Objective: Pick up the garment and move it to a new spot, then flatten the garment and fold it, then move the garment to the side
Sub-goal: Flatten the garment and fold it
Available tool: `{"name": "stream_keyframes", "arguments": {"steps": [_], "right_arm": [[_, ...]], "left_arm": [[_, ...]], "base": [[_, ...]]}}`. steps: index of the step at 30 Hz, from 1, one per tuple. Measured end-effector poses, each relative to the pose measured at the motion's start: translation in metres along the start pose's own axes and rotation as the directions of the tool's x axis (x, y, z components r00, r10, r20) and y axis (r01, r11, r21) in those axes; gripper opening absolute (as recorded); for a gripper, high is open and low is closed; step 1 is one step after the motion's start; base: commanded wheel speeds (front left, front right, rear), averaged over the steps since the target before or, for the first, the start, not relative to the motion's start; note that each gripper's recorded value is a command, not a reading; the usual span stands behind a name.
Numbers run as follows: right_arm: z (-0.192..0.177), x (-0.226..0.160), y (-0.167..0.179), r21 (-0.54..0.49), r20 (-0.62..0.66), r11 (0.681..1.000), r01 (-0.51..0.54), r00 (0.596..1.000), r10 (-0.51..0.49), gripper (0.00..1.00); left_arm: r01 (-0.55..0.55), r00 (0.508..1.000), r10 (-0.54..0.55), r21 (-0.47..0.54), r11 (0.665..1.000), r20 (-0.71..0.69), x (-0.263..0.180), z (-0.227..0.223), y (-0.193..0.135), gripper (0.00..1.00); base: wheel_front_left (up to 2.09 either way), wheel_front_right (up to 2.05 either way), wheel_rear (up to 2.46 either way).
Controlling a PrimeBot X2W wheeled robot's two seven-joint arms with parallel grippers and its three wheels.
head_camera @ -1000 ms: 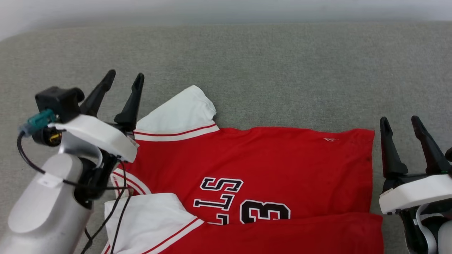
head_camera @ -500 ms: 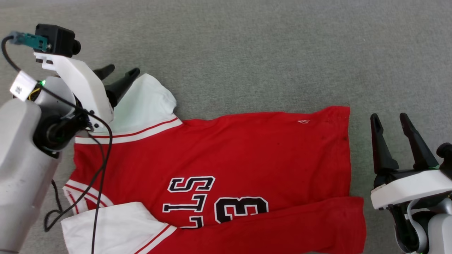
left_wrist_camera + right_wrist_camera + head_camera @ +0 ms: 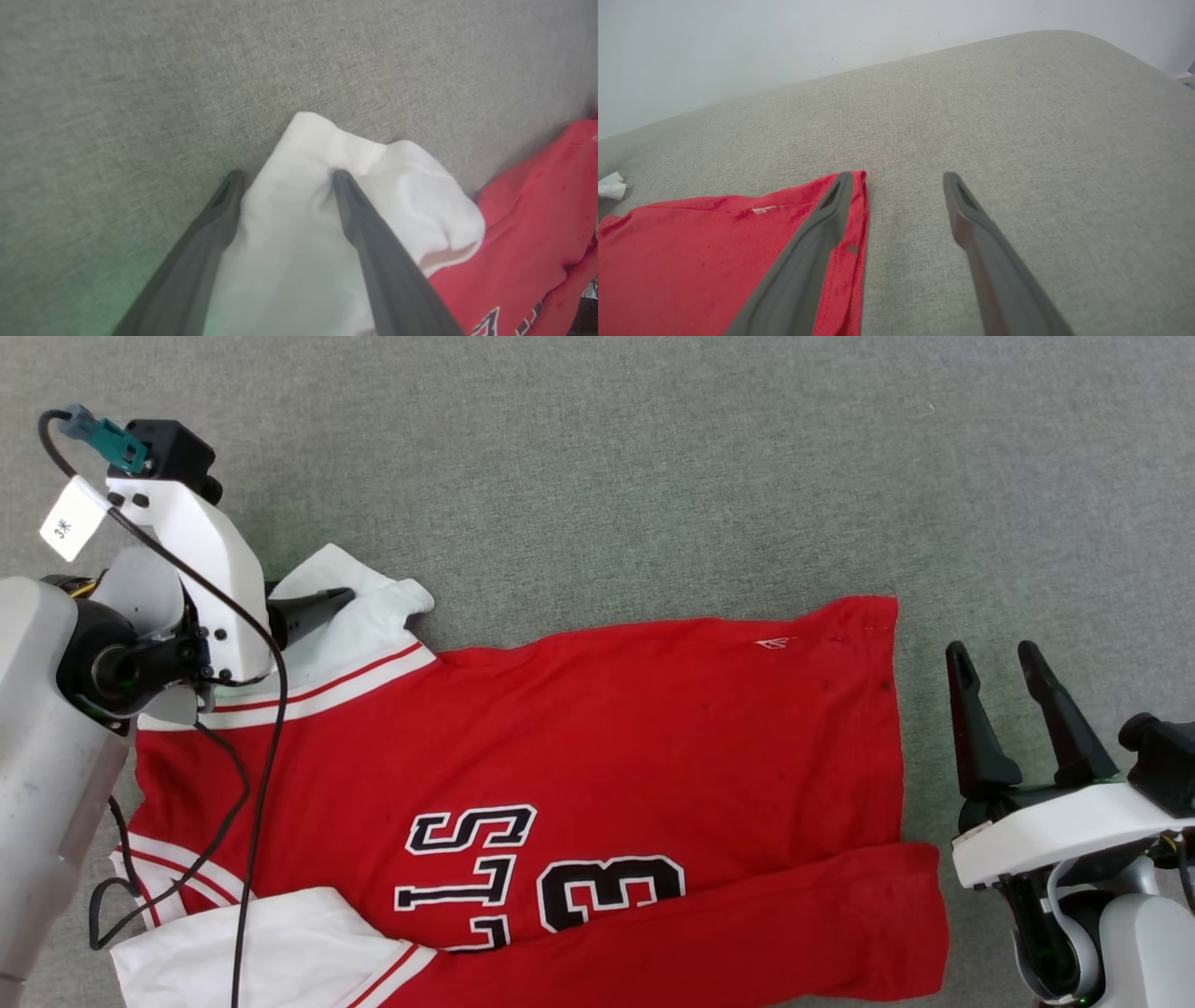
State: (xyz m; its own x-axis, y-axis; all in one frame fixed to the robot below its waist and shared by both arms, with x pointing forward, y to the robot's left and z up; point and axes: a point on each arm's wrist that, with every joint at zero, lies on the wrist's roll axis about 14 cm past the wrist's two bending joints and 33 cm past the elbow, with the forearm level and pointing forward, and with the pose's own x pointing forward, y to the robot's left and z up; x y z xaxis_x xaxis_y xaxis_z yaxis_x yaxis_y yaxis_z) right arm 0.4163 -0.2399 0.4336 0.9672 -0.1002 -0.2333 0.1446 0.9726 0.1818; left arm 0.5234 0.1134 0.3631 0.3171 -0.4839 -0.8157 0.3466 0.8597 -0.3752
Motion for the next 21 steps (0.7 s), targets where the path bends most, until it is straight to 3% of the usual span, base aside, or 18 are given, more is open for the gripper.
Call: {"name": "stream_keyframes", "arguments": {"steps": [1, 2, 3, 4, 9, 13, 21], "right_arm": [[-0.001, -0.001, -0.001, 0.004, -0.005, 1.0, 0.002, 1.0, -0.002, 1.0], [-0.003, -0.001, -0.001, 0.006, -0.013, 1.0, 0.004, 1.0, -0.004, 1.0], [-0.004, -0.002, -0.001, 0.009, -0.023, 1.0, 0.003, 1.0, -0.003, 1.0], [-0.006, -0.002, 0.0, 0.019, -0.034, 1.0, 0.001, 0.999, 0.0, 1.0], [-0.01, 0.002, 0.006, 0.038, -0.09, 0.999, -0.015, 0.996, 0.019, 1.0], [-0.018, 0.011, 0.014, 0.021, -0.215, 0.999, -0.044, 0.976, 0.047, 1.0], [-0.028, 0.035, 0.029, -0.044, -0.499, 0.991, -0.126, 0.862, 0.088, 1.0]], "left_arm": [[0.003, 1.0, -0.003, -0.003, 1.0, -0.015, 0.001, -0.002, -0.001, 1.0], [0.007, 1.0, -0.008, -0.011, 1.0, -0.021, 0.002, -0.003, -0.002, 0.48], [0.006, 1.0, -0.006, -0.011, 1.0, -0.023, 0.002, -0.003, -0.001, 0.15], [0.002, 1.0, -0.003, -0.014, 1.0, -0.025, 0.002, -0.004, -0.001, 0.0], [-0.007, 0.999, 0.007, -0.007, 1.0, 0.031, -0.002, -0.002, -0.002, 0.0], [-0.023, 0.992, 0.021, 0.01, 1.0, 0.124, -0.015, 0.01, -0.004, 0.0], [-0.052, 0.958, 0.04, 0.036, 0.998, 0.283, -0.057, 0.037, -0.005, 0.0]], "base": [[0.0, 0.0, 0.0], [0.0, 0.0, 0.0], [0.0, 0.0, 0.0], [0.0, 0.0, 0.0], [0.0, 0.0, 0.0], [0.0, 0.0, 0.0], [0.0, 0.0, 0.0]]}}
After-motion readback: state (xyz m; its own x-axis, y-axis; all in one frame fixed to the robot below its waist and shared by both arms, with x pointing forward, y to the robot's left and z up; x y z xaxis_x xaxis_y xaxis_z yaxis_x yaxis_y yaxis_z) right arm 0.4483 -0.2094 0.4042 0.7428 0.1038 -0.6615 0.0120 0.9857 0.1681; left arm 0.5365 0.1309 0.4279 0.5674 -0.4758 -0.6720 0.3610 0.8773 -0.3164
